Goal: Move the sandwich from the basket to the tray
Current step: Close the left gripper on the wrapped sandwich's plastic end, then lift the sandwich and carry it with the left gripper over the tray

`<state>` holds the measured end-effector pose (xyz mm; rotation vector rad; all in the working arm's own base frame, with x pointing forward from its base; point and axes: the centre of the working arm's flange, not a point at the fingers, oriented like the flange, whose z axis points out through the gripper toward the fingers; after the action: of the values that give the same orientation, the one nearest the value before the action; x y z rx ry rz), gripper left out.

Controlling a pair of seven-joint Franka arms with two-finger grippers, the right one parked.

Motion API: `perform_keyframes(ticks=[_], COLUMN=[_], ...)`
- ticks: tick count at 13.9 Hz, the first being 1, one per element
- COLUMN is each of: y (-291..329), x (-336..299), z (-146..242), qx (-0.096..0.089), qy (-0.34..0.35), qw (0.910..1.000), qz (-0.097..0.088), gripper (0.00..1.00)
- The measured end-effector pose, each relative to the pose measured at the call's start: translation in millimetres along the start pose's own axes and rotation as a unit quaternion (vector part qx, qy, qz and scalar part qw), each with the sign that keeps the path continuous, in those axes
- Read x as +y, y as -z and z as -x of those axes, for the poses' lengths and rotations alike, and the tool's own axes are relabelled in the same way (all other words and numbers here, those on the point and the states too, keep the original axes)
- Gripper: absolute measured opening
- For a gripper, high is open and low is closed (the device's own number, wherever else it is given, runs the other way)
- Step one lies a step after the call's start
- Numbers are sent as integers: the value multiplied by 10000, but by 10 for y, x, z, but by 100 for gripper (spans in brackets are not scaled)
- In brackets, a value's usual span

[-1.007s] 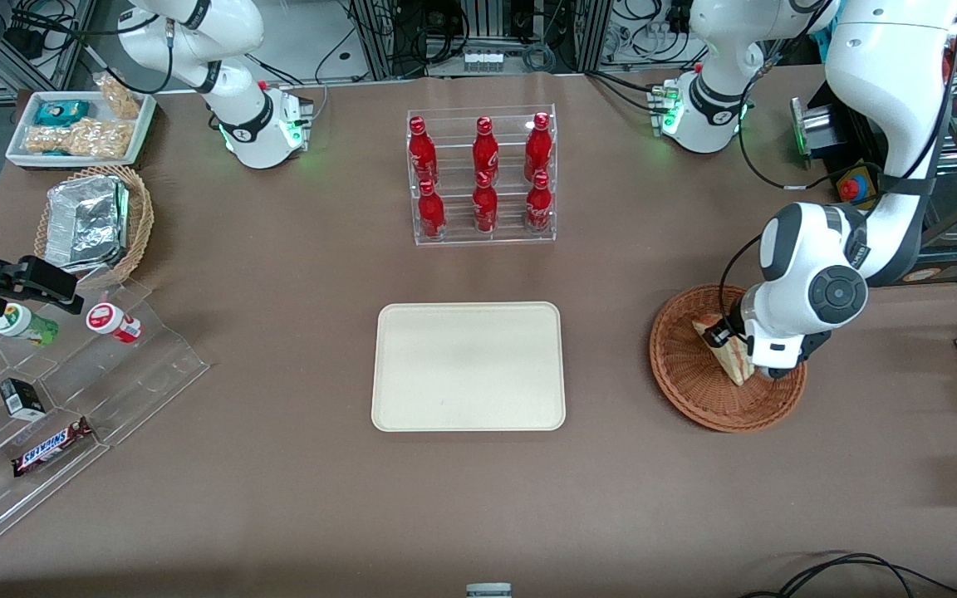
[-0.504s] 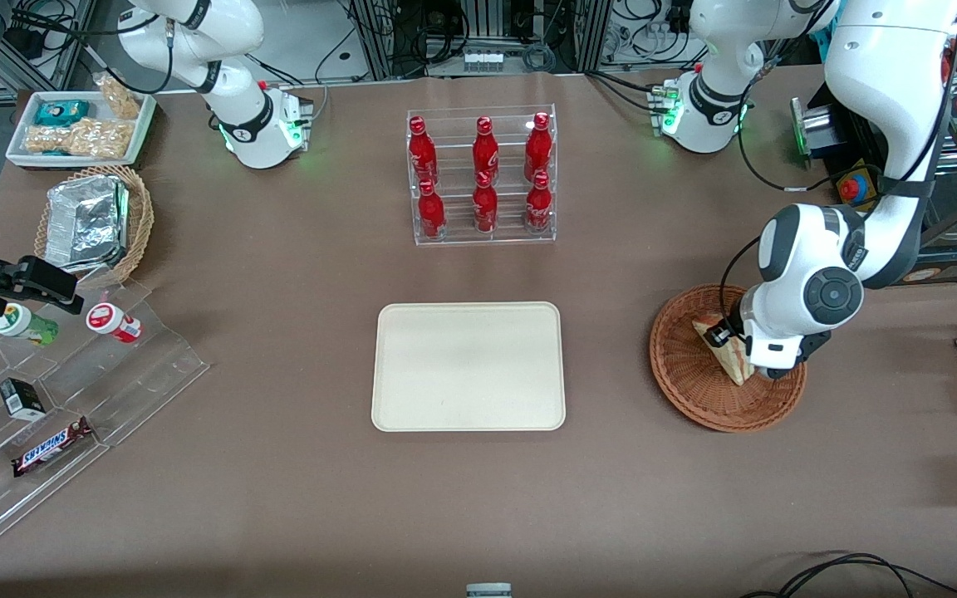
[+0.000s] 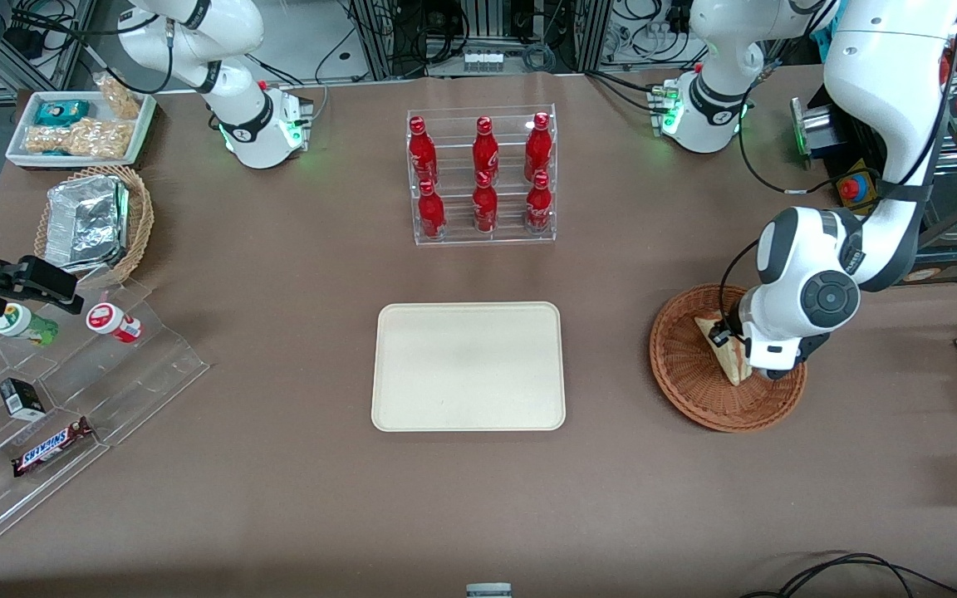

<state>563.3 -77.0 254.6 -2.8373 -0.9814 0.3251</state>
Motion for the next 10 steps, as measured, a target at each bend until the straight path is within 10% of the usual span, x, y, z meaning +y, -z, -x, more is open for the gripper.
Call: perform_keyframes(ticks=[6,10], y=[321,750], x=[96,548], z=[-47,590], qx=[291,666], qy=[-44,-675], qw=[9994,9950], qz=[181,308], gripper=[15,14])
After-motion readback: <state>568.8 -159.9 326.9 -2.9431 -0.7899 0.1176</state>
